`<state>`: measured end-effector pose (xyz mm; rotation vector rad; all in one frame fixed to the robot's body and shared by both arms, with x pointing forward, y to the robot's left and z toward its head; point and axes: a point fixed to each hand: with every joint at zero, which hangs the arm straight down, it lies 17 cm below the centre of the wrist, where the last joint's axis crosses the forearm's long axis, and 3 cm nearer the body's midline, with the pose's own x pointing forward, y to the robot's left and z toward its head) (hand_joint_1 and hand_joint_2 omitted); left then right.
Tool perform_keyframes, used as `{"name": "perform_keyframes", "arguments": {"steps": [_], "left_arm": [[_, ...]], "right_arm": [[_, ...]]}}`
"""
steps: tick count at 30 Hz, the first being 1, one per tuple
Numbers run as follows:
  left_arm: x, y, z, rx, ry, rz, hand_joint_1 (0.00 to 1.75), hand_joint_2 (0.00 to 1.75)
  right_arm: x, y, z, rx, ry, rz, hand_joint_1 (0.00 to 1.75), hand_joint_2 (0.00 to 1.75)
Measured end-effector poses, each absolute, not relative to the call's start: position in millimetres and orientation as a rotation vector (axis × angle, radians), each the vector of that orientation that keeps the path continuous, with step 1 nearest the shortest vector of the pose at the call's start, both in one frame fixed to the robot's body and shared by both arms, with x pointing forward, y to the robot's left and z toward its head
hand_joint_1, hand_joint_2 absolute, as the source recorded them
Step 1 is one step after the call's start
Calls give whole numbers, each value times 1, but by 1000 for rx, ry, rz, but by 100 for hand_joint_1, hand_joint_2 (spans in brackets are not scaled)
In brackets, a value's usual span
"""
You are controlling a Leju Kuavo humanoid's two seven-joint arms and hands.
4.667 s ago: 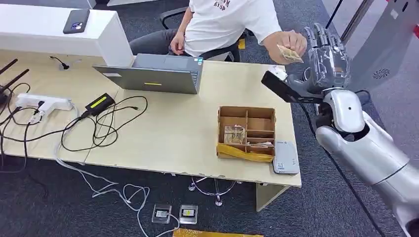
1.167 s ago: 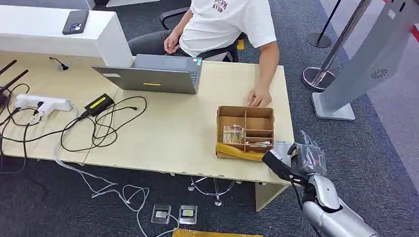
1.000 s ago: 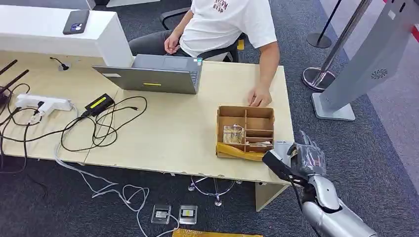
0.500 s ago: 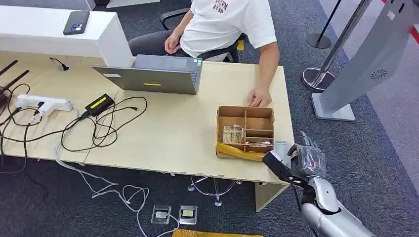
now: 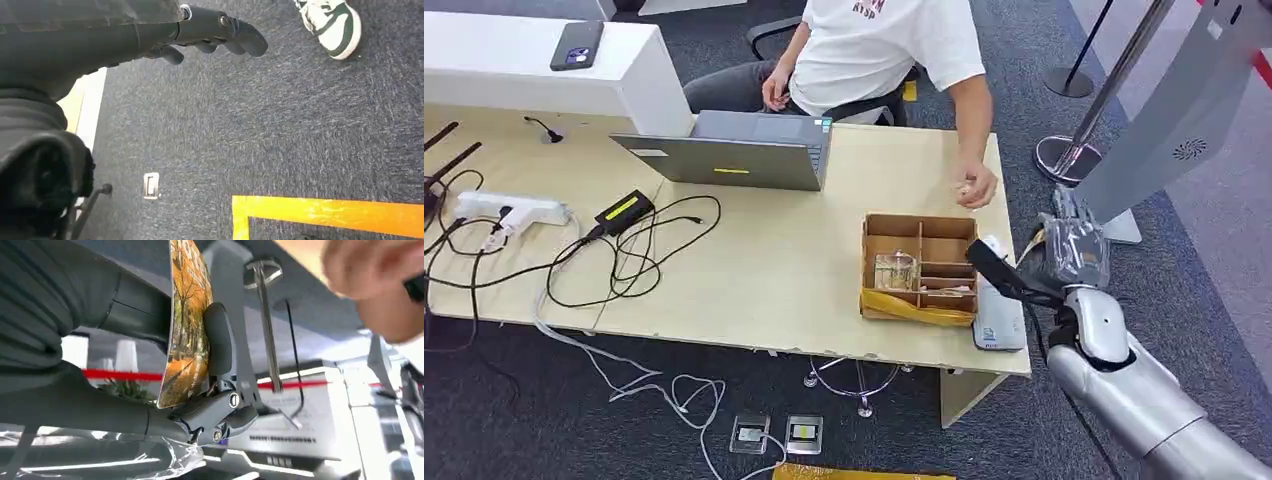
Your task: Pass the card to the sensor for recognition and then transmit it.
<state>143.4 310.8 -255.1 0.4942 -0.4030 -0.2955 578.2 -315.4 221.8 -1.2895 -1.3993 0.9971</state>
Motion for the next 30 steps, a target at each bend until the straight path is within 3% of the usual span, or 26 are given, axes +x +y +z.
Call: {"name": "perform_keyframes", "arguments": {"steps": [11,24,26,27,30], "left_arm": [[149,304,-254,481,-426,-353,0,0],[156,307,-253,484,-440,-433,0,0],[155,308,-254,484,-434,-441,0,0],[154,310,-254,486,-430,-445,0,0],[152,311,-254,488,-425,-448,0,0]], "right_arm": [[616,-252,328,-1367,-1546,1061,175,175],[636,-166,332,-1377,-1550,1193,175,175],[638,-160,328,-1378,-1539,1203,168,175],[639,-159,326,-1379,-1533,1205,0,175],[641,-158,319,-1387,-1512,1212,0,175]]}}
